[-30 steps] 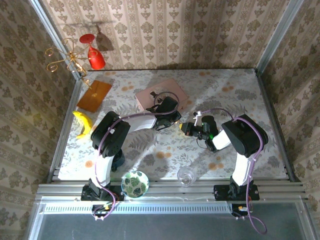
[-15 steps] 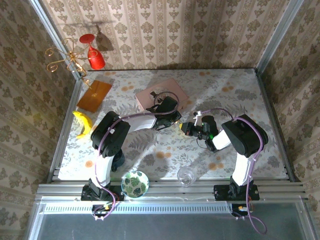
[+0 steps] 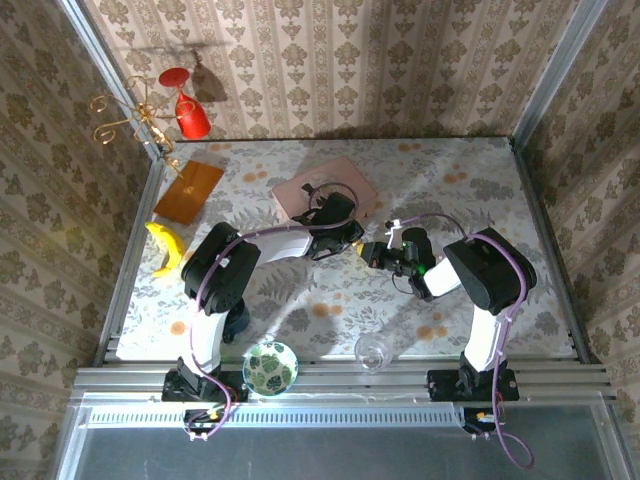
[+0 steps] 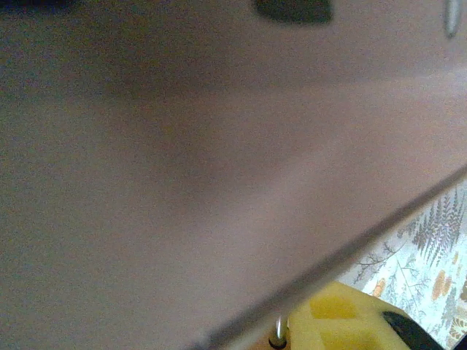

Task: Unlock the padlock with the key

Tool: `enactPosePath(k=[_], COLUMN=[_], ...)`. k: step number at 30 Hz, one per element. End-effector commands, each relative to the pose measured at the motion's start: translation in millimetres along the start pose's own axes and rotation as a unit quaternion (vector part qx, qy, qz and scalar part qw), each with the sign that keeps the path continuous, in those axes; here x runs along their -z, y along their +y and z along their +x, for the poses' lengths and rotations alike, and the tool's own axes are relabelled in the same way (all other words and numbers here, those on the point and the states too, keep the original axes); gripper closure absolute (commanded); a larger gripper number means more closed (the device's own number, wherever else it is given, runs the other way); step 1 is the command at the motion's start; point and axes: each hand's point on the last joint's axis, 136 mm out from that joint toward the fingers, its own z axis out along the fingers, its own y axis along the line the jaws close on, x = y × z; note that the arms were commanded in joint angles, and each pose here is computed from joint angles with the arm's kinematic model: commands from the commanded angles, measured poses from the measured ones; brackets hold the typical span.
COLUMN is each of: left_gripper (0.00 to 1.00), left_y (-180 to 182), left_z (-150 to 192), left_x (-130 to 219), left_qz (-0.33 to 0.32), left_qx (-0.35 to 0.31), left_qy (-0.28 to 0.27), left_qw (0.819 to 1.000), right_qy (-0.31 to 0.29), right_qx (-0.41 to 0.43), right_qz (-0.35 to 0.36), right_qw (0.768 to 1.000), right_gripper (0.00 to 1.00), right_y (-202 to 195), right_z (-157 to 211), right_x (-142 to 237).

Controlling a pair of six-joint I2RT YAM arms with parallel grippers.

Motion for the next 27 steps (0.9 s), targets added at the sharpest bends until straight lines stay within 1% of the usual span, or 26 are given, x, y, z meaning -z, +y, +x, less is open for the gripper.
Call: enactPosePath(k=[1, 7, 12, 20, 27], left_gripper=[1.00, 1.00, 1.00, 1.00, 1.00], left_y=[5, 5, 4, 7, 6], left_z=[23, 15, 12, 11, 10], left_x=[-13, -11, -7, -4, -2], left_qz=[0.006, 0.009, 0.011, 0.012, 0.015], left_qx=[0.029, 0.032, 0.030, 0.032, 0.033], left_qy=[0.052, 0.044, 0.040, 0.038, 0.037], left_qw=[0.998, 0.998, 0.999, 0.999, 0.999], right_qy=[0.001, 0.012, 0.010, -0.002, -0.015], right_qx=[0.014, 0.018, 0.024, 0.029, 0.029], right_qz=[-0.028, -0.008, -0.008, -0.021, -0.004], right_qw=[1.000, 1.000, 1.000, 0.999, 0.999], right_gripper=[1.00, 1.00, 1.00, 1.00, 1.00], right_y=[15, 7, 7, 16, 13], right_z=[-5, 8, 13, 3, -5], right_x=[-1, 11, 20, 20, 19])
